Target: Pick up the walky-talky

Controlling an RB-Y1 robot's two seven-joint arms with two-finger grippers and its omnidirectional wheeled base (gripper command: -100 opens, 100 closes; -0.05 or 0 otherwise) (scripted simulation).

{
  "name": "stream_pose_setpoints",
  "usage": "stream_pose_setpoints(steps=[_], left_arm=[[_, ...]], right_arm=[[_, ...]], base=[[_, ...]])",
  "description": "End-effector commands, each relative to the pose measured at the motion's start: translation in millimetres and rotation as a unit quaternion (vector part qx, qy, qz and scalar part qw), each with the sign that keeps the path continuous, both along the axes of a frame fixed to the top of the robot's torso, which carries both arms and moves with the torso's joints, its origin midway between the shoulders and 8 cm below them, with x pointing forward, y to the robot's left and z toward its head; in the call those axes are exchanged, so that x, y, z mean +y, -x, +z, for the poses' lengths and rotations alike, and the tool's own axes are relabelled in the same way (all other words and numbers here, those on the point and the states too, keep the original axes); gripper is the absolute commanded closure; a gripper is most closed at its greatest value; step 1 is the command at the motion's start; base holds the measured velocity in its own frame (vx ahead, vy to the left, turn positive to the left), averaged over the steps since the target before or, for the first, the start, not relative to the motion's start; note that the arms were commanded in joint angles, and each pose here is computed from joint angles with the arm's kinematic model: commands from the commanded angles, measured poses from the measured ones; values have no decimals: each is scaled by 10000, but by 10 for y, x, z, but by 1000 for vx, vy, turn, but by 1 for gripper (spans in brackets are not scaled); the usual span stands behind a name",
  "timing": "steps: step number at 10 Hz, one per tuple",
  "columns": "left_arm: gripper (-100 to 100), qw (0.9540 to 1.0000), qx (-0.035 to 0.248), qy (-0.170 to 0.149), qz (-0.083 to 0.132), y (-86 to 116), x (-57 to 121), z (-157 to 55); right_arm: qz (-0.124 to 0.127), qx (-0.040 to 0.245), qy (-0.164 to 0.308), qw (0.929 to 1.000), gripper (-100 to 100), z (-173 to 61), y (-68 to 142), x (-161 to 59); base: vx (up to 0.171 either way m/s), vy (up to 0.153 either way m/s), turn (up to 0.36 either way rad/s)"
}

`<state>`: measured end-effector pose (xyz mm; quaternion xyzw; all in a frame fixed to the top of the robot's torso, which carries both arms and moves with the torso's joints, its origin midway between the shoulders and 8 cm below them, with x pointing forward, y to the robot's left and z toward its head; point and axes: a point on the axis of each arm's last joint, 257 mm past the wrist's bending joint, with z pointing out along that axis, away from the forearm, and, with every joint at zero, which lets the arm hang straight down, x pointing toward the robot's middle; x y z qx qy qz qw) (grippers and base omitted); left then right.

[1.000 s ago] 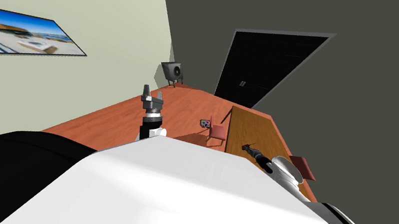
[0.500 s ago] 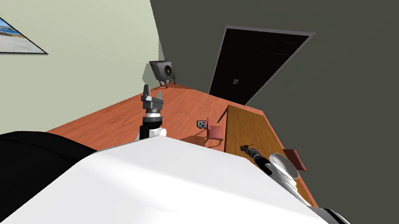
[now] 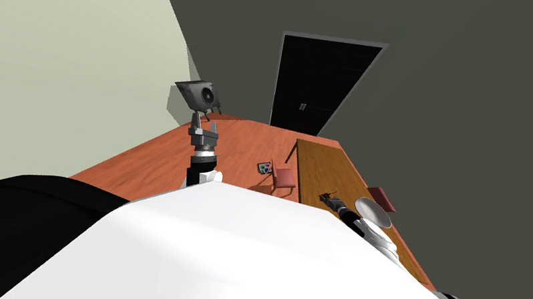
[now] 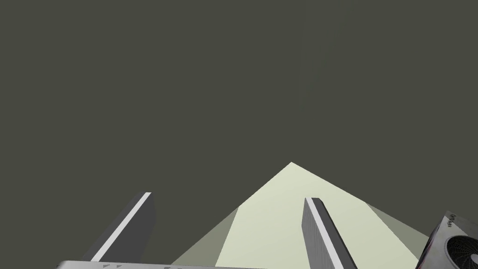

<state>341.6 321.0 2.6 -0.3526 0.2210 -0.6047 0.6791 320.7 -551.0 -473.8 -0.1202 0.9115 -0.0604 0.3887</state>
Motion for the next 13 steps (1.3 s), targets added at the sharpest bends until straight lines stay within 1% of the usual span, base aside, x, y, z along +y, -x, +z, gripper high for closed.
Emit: stream_pose_setpoints(steps=[1, 2, 6, 7, 8, 9, 10, 11, 12, 13], left_arm=[[0, 10000, 0, 0, 0, 0, 0, 0], [0, 10000, -1, 0, -1, 0, 0, 1], [0, 10000, -1, 0, -1, -1, 0, 1], [0, 10000, -1, 0, -1, -1, 0, 1], [0, 10000, -1, 0, -1, -1, 0, 1], [0, 10000, -3, 0, -3, -2, -2, 2], [0, 10000, -2, 0, -2, -2, -1, 2], [0, 10000, -3, 0, -3, -2, -2, 2], [0, 10000, -2, 0, -2, -2, -1, 1], [0, 10000, -3, 0, -3, -2, -2, 2]], right_arm=[[0, 0, 0, 10000, -100, 0, 0, 0], [16, 1, 0, 10000, 100, 0, 0, 6], [3, -19, 15, 10000, 100, 22, -17, -15], [3, -18, 15, 10000, 0, 21, -17, -15], [-193, 14, -15, 9998, 100, -8, -27, -80], [-193, 14, -15, 9998, 100, -8, -27, -80], [-423, 42, -12, 9991, 100, -16, -34, -187], [-456, 19, -44, 9989, 100, -9, -42, -189], [-674, 58, -17, 9977, 100, -17, -40, -302], [-724, 24, -64, 9974, 100, -6, -50, -305]], base=[[55, 33, -15], [12, 7, 3], [2, -2, -2], [0, 0, 0], [-129, -58, 328], [-171, -85, 291], [-219, -69, 349], [-172, -54, 260], [-191, -75, 405], [-161, -57, 178]])
